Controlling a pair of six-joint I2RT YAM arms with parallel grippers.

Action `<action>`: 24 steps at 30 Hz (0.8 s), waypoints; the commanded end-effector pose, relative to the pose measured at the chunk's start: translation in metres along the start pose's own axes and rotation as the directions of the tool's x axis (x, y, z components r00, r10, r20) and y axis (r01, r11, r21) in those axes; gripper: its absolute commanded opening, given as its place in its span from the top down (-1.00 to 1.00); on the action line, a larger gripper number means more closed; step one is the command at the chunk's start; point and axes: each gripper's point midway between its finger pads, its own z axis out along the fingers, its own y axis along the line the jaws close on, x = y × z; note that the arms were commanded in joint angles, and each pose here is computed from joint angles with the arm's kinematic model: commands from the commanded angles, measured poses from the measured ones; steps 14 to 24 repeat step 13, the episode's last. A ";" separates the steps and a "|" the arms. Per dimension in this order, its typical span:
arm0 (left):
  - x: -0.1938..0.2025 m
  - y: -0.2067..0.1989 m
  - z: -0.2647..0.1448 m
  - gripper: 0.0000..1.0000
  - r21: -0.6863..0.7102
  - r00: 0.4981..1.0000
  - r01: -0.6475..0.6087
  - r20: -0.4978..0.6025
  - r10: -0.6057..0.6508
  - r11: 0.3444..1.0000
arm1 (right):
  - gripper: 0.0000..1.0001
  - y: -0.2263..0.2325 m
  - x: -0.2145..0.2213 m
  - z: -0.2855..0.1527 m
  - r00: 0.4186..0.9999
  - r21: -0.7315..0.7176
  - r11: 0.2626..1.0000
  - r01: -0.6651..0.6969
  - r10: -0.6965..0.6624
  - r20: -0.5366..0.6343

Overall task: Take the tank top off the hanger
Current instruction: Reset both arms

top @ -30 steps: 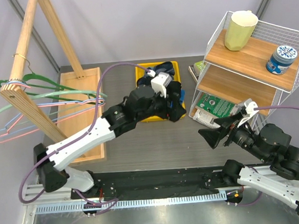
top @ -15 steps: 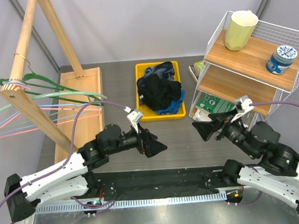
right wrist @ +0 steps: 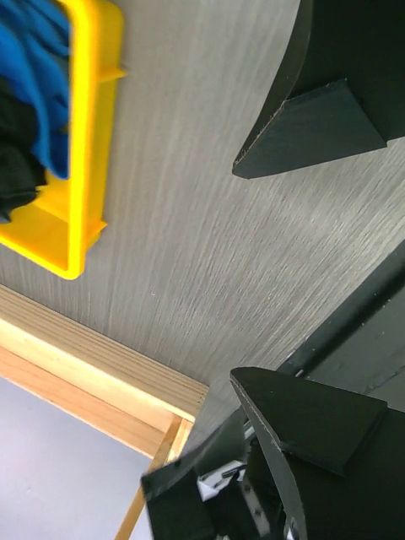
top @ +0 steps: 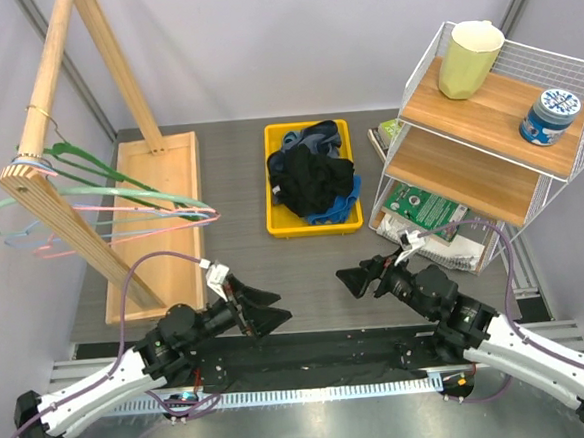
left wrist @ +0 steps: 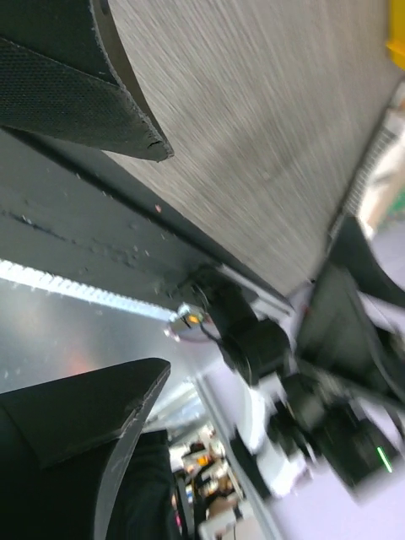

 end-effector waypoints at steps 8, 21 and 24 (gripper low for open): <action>0.015 0.020 -0.012 -0.99 -0.017 1.000 0.020 0.018 -0.020 1.000 | -1.00 -0.038 0.024 0.000 0.938 -0.028 0.956 -0.292 0.292 0.184; 0.015 0.010 -0.012 -1.00 0.029 0.999 0.031 0.013 -0.031 0.999 | -0.99 -0.038 0.043 0.004 0.946 -0.018 0.952 -0.305 0.305 0.110; 0.015 0.010 -0.012 -1.00 0.029 0.999 0.031 0.013 -0.031 0.999 | -0.99 -0.038 0.043 0.004 0.946 -0.018 0.952 -0.305 0.305 0.110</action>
